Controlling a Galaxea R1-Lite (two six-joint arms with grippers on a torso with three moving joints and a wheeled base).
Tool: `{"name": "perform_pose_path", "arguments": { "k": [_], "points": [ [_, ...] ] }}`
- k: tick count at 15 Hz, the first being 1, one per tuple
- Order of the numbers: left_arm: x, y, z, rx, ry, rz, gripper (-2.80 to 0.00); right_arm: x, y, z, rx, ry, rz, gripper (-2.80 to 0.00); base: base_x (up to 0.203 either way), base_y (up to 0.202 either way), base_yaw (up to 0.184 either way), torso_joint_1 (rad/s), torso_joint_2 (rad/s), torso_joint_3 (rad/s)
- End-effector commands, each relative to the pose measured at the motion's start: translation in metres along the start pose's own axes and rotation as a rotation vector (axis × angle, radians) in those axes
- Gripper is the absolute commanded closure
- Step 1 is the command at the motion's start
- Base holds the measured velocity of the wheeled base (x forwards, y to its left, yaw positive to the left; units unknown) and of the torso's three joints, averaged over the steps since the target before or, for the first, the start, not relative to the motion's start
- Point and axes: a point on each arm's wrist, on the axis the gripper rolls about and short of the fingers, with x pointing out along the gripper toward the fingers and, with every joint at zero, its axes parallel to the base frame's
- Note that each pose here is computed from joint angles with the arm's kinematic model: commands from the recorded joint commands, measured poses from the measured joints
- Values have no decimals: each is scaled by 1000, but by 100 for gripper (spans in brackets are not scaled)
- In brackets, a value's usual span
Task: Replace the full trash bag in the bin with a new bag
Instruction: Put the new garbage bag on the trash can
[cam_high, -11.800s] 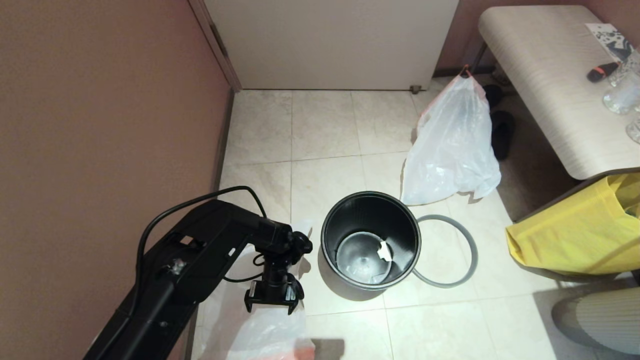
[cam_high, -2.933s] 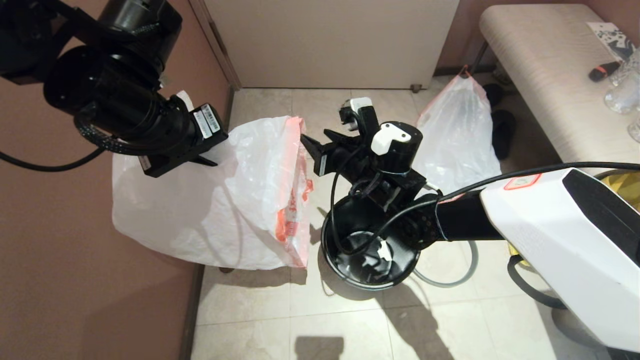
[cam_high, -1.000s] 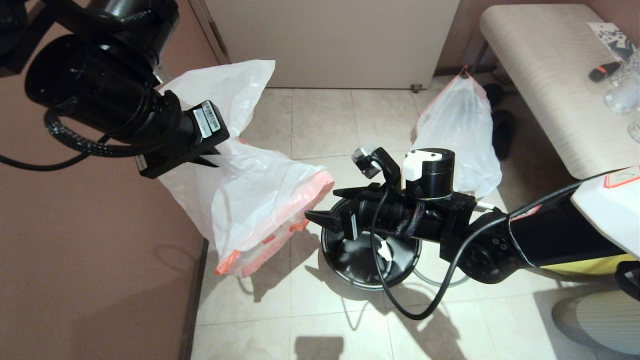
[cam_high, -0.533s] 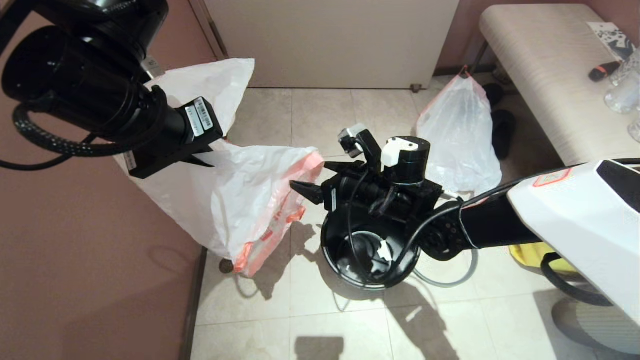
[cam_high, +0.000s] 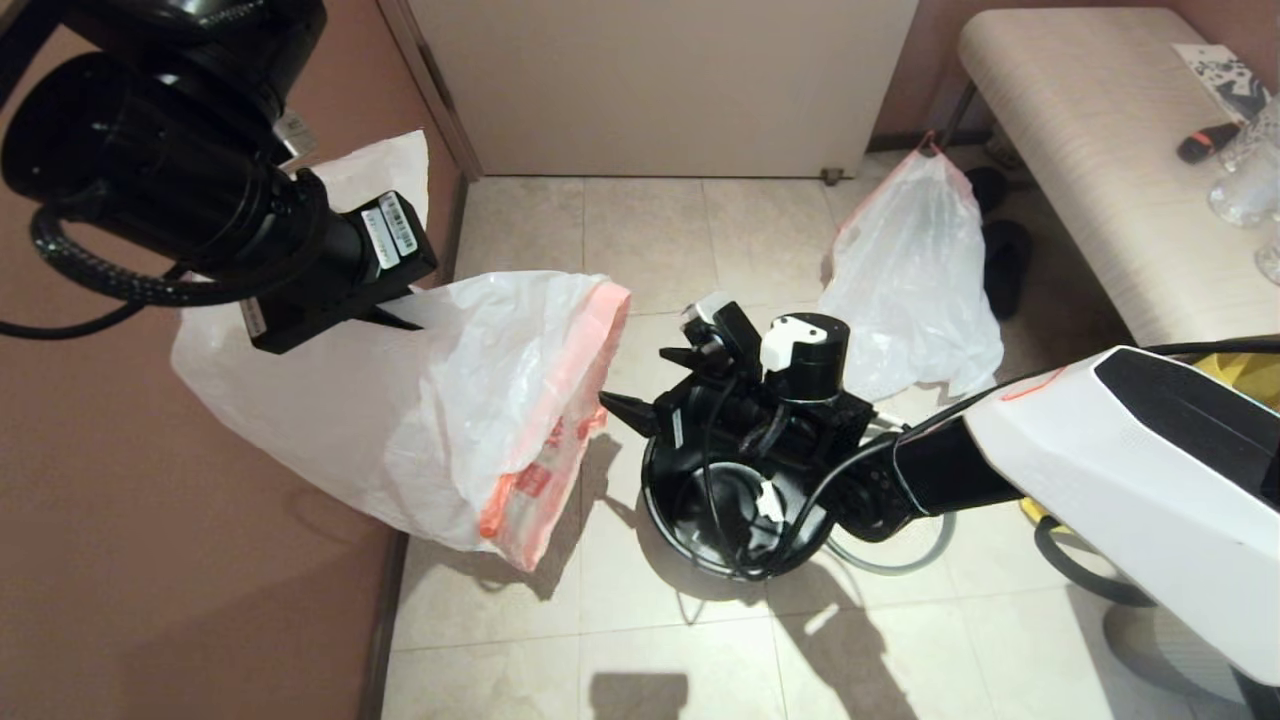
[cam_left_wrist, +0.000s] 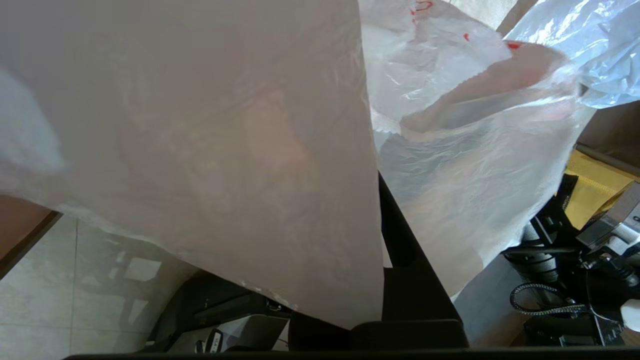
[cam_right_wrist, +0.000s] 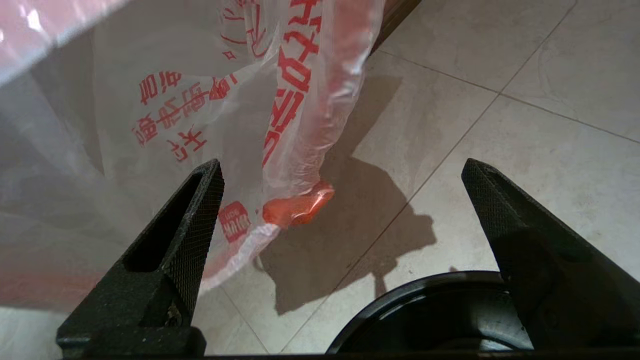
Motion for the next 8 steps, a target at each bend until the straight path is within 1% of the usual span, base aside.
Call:
{"name": "perform_pose_path", "arguments": {
  "k": [1,3,6,8],
  "points": [
    [-2,-1,-1,0,4,-2,0,2,0,-3,-3,-18,1,-280,0,0,0,0,0,0],
    [-3,-2,-3,5,7,-4,0,10,-1,0,-12,-53,0,-280,0,0,0,0,0,0],
    [-4,-5,-7,14,23,-14,0,16,-2,13,-20,-96,-2,-280,0,0,0,0,0,0],
    [-6,-7,-10,20,28,-20,0,25,-3,12,-26,-117,-4,-280,0,0,0,0,0,0]
  ]
}}
